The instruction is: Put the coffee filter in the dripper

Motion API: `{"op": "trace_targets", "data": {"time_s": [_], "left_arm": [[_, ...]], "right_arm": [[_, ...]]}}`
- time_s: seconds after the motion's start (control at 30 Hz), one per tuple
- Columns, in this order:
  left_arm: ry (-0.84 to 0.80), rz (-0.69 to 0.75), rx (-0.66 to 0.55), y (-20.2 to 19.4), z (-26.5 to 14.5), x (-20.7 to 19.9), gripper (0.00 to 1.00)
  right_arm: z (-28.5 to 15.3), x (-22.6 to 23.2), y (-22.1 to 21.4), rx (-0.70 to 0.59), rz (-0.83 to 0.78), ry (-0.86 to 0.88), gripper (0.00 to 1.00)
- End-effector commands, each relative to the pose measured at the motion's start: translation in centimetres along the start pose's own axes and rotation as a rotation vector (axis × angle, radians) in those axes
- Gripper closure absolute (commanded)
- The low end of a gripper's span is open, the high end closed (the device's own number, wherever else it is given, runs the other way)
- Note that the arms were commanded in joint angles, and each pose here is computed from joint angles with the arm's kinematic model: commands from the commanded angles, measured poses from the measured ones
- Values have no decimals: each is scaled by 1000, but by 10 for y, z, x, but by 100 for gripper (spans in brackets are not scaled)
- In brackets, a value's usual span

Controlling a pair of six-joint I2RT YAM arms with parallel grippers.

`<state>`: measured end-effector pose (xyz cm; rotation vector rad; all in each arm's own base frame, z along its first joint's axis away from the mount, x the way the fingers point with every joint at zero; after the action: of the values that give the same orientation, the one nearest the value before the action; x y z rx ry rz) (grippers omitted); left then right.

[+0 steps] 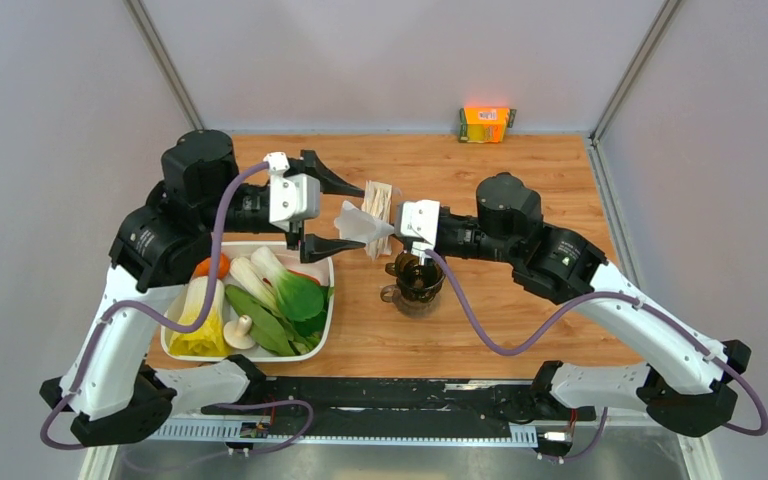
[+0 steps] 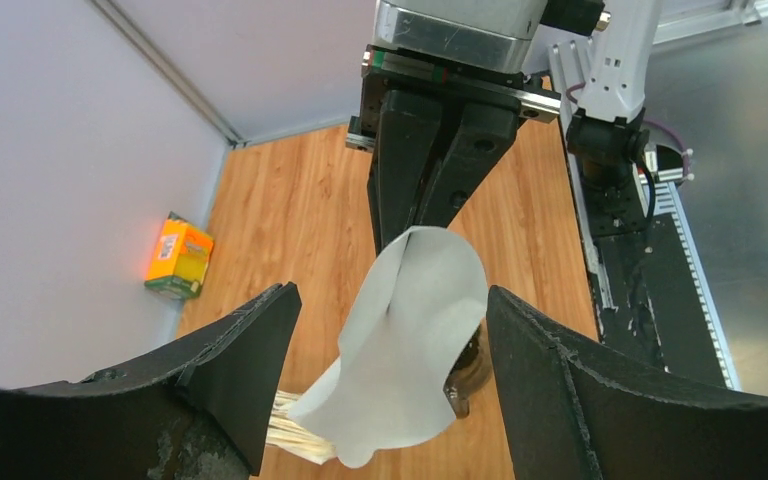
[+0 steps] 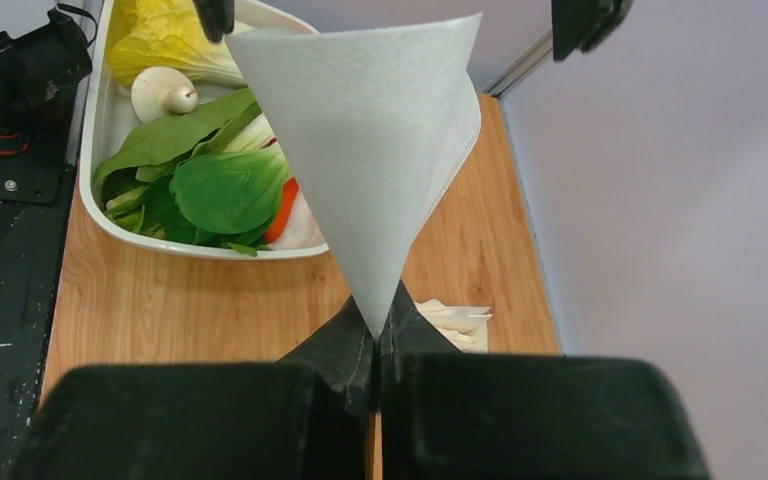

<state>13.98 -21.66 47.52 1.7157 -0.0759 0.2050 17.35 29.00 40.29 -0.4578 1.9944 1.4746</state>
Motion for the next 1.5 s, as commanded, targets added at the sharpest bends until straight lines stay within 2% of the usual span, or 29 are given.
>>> {"op": "trace_targets", "data": {"time_s": [0.0, 0.3, 0.6, 0.8, 1.0, 1.17, 1.47], "left_arm": [[17, 64, 43, -5, 10, 5, 21], [-33, 6, 78, -13, 24, -3, 20], [-1, -6, 93, -15, 22, 0, 19], [153, 79, 86, -3, -10, 15, 19], [133, 70, 126, -11, -28, 7, 18], [98, 6, 78, -11, -15, 7, 18], [72, -25, 86, -21, 7, 8, 18]], "right_arm": [[-5, -5, 13, -38, 15, 3, 100], [-4, -5, 10, -24, 16, 5, 100], [-5, -3, 12, -32, 19, 15, 100], [-17, -2, 10, -15, 15, -10, 100], [-18, -4, 13, -28, 67, -5, 100], [-6, -6, 13, -26, 139, 17, 100], [1, -5, 14, -31, 179, 46, 100]]}}
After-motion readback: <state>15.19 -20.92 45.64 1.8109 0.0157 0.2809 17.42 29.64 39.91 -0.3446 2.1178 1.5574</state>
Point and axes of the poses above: each gripper's point midway between its finger pads, its own z axis out along the fingers, its own x axis along the line the jaws close on, y = z × x, the point moved 3 cm from there along -z, back along the fingers, and after that the axes turned 10 degrees about -z, right-handed, at the moved point
